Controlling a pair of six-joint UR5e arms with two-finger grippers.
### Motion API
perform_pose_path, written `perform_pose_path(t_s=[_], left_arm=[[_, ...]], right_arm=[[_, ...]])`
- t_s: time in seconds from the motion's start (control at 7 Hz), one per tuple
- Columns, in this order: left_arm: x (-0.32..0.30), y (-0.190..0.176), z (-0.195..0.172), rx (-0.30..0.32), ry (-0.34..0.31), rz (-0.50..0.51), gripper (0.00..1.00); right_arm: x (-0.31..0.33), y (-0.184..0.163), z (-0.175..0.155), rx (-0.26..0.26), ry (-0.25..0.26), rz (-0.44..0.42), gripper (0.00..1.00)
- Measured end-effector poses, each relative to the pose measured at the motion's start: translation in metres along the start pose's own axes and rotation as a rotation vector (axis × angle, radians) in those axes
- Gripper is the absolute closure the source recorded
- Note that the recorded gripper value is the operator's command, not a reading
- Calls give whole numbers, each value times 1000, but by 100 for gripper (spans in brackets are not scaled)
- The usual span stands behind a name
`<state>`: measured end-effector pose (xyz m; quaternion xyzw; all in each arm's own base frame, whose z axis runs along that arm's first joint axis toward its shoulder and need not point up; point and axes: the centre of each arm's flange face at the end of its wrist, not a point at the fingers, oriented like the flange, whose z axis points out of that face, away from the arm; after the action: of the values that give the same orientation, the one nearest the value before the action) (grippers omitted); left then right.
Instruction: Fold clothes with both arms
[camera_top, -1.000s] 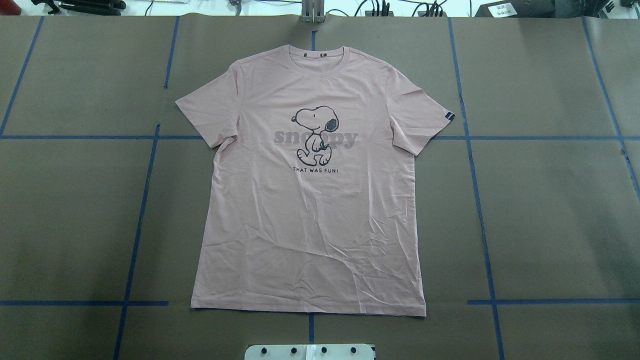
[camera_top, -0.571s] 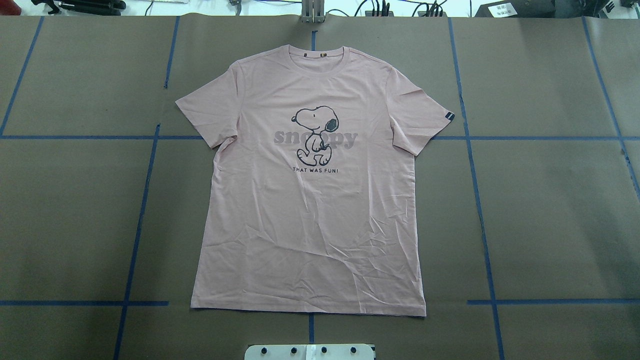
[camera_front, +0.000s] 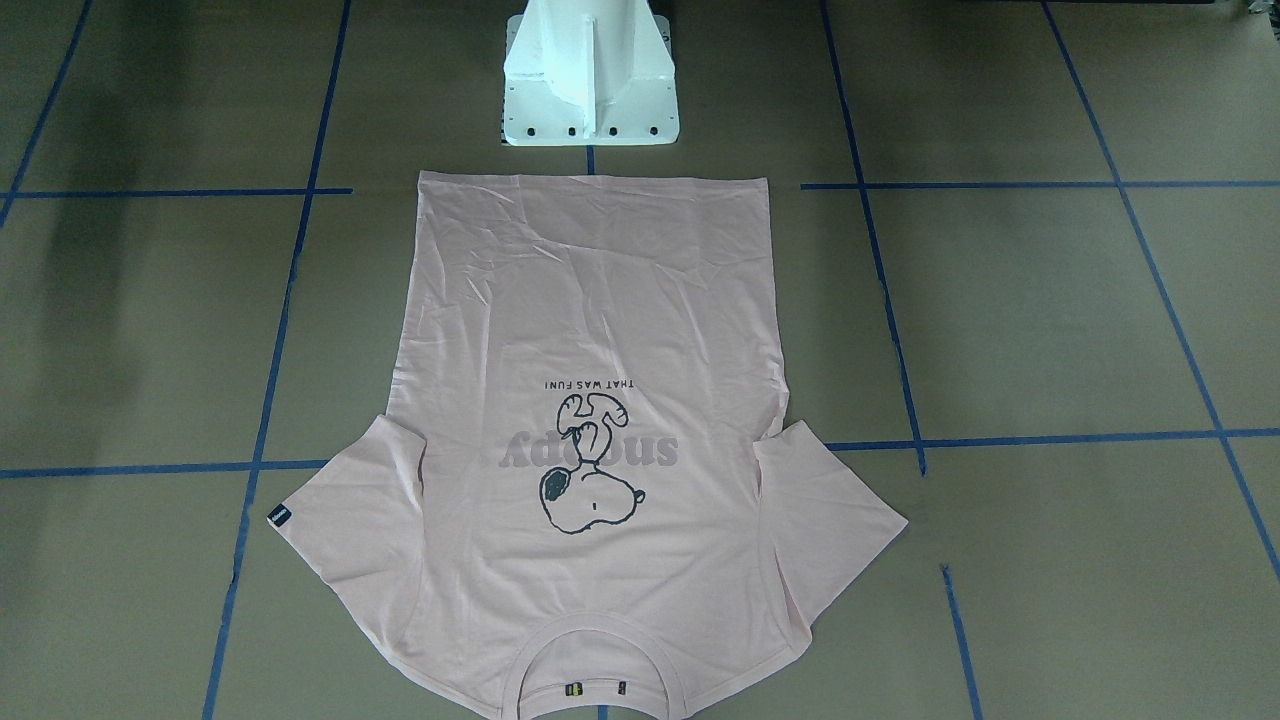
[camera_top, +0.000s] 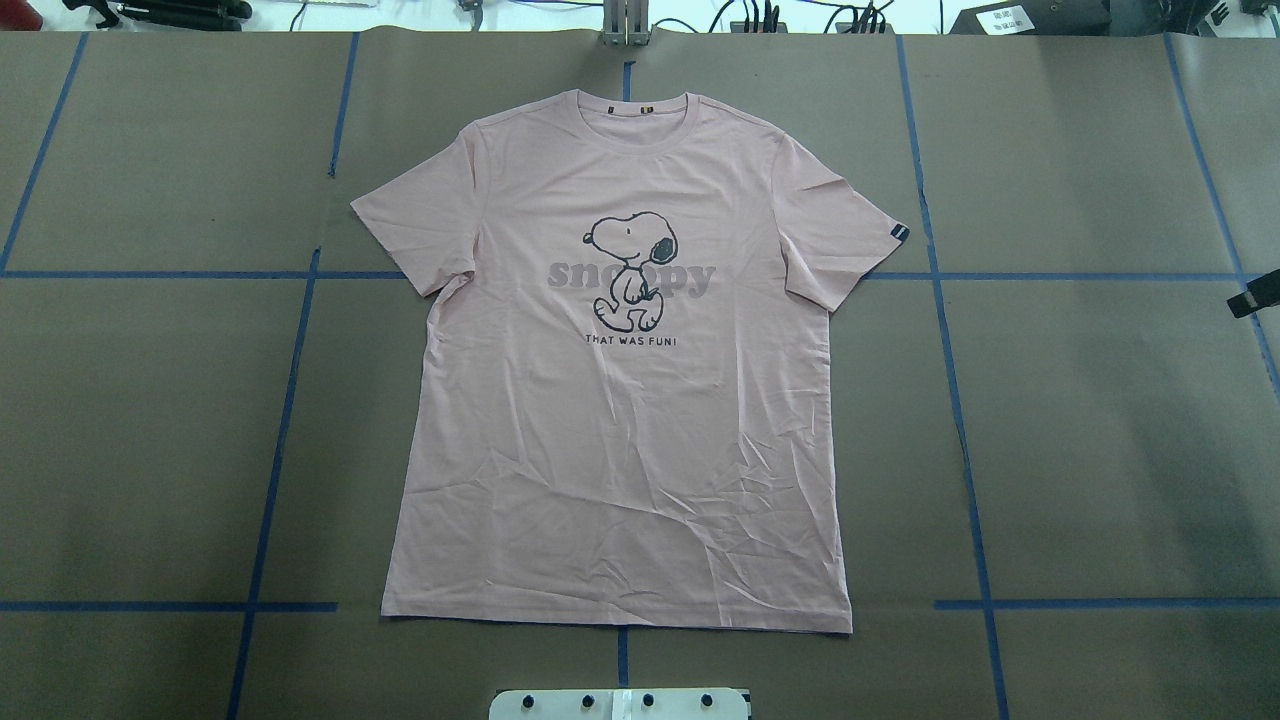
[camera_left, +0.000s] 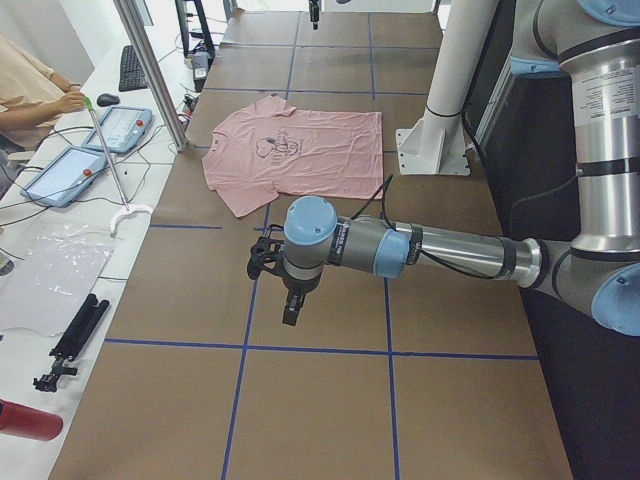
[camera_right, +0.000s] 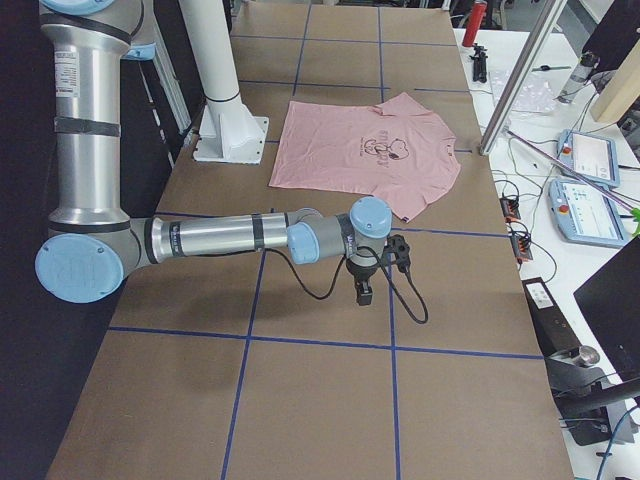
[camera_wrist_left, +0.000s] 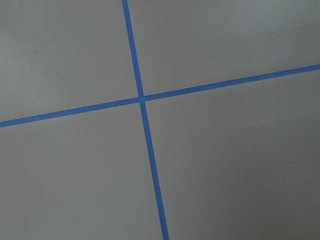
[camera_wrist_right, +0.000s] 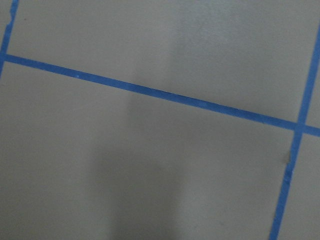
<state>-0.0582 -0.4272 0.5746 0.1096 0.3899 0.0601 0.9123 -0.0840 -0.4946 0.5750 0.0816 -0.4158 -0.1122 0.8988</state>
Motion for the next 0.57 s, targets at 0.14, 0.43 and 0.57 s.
perform_pose_path(t_s=[0.14, 0.43, 0.57], left_arm=[[0, 1, 0, 0, 1, 1, 0], [0, 2, 0, 2, -2, 6, 0], [1, 1, 0, 10, -3, 18, 0]], right_arm=[[-34, -30, 15, 22, -15, 29, 0], [-143, -112, 69, 65, 33, 197, 8], [-194, -142, 98, 107, 71, 312, 12]])
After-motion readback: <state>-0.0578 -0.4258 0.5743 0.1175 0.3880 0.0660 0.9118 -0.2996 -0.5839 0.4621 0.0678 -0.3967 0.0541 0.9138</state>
